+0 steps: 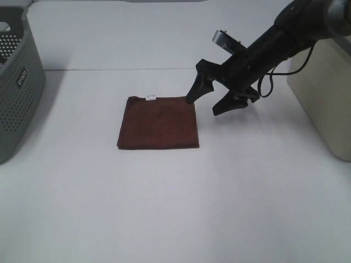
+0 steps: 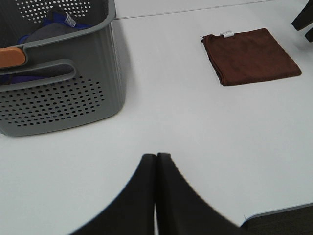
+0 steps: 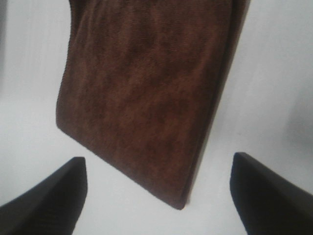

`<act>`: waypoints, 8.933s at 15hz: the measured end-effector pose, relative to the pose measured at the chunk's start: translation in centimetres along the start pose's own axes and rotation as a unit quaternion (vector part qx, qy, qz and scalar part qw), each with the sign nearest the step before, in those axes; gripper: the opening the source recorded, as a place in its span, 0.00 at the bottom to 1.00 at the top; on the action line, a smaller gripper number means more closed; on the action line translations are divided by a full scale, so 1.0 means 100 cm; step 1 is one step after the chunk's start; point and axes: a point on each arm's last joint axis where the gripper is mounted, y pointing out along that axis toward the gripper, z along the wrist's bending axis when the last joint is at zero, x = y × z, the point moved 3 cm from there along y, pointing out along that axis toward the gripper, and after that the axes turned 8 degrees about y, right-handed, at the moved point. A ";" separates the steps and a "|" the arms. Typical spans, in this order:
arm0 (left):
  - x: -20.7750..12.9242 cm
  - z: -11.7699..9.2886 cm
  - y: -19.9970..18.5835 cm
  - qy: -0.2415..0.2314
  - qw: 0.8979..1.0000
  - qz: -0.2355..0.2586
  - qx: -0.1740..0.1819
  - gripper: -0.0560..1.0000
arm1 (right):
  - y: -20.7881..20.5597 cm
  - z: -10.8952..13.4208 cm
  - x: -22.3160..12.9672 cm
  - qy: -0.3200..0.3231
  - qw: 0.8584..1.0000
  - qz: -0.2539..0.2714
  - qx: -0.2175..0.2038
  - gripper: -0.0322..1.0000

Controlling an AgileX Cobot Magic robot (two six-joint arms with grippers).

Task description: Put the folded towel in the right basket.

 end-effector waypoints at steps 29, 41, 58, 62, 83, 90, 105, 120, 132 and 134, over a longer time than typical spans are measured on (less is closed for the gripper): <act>0.000 0.000 0.000 0.000 1.000 0.000 0.000 0.05 | 0.049 0.046 -0.012 0.027 0.997 0.032 0.062 0.06; 0.000 0.000 0.000 0.000 1.000 0.000 0.000 0.05 | -0.072 0.097 0.024 -0.152 0.982 -0.015 -0.114 0.06; 0.000 0.000 0.000 0.000 1.000 0.000 0.000 0.05 | -0.310 0.023 0.065 -0.153 0.928 -0.250 -0.229 0.06; 0.000 0.000 0.000 0.000 1.000 0.000 0.000 0.05 | -0.349 -0.020 0.062 -0.120 0.927 -0.279 -0.222 0.06; 0.000 0.000 0.000 0.000 1.000 0.000 0.000 0.05 | -0.326 -0.109 0.068 -0.026 0.945 -0.250 -0.207 0.06; 0.000 0.000 0.000 0.000 1.000 0.000 0.000 0.05 | -0.312 -0.132 0.063 0.041 0.949 -0.212 -0.230 0.58; 0.000 0.000 0.000 0.000 1.000 0.000 0.000 0.05 | -0.358 0.028 0.001 -0.069 0.933 -0.275 -0.222 0.98; 0.000 0.000 0.000 0.000 1.000 0.000 0.000 0.05 | -0.267 0.005 -0.263 -0.045 0.961 -0.124 -0.243 0.98; 0.000 0.000 0.000 0.000 1.000 0.000 0.000 0.05 | -0.253 -0.018 -0.381 -0.104 0.883 -0.366 -0.274 0.98; 0.000 0.000 0.000 0.000 1.000 0.000 0.000 0.05 | -0.256 -0.016 -0.390 -0.114 0.868 -0.401 -0.270 0.98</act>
